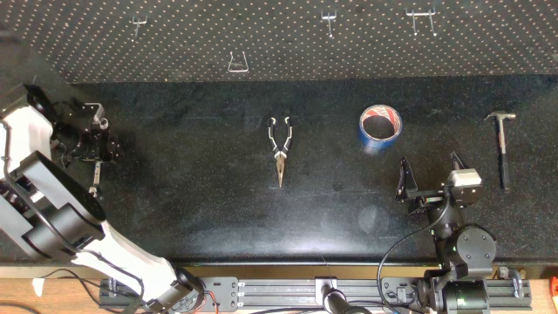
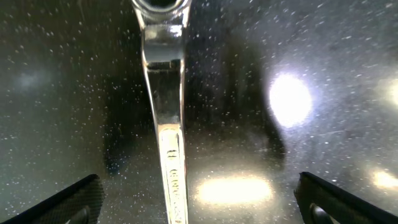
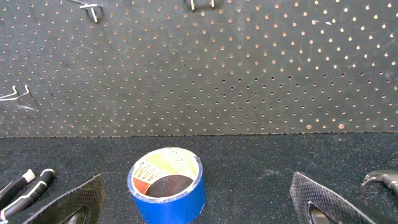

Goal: Place Tools Onto Pegboard

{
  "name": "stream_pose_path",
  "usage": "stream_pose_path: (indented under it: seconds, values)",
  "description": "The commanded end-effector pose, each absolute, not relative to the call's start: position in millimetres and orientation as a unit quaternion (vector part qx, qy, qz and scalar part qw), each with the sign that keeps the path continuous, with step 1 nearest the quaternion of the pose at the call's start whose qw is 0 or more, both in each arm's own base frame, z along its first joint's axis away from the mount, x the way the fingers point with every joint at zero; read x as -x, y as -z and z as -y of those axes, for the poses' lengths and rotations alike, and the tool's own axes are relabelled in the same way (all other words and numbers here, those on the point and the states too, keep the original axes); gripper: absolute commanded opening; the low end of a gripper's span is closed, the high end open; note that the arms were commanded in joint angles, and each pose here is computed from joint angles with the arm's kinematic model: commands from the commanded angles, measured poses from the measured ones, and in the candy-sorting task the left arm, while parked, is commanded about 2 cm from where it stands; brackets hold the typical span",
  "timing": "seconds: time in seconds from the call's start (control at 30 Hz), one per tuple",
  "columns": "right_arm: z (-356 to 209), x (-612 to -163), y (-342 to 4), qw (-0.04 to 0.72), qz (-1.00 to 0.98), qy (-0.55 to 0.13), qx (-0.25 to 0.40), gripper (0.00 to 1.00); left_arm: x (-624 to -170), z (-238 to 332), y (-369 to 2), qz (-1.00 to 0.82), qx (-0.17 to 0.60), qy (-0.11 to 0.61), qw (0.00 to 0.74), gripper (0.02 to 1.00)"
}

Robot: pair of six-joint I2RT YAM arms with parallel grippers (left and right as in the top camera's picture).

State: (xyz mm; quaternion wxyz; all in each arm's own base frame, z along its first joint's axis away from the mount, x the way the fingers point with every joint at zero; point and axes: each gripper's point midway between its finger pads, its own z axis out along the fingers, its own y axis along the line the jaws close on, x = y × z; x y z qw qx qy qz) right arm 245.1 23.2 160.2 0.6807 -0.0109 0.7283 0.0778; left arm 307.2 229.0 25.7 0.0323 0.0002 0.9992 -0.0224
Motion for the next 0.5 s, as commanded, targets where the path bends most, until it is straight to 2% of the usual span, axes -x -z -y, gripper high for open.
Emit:
stream_pose_path:
  seconds: [0.03, 0.5]
  values:
    - [-23.1, -244.9, -158.8, 0.679, -0.729, -0.082, 0.005, 0.976, -305.2, -238.2, -22.4, -1.000, -0.003, 0.009, 0.019, 0.996]
    - [-23.1, -244.9, -158.8, 0.679, -0.729, -0.082, 0.005, 0.976, -300.9, -242.2, -18.2, -1.000, -0.003, -0.001, 0.004, 0.996]
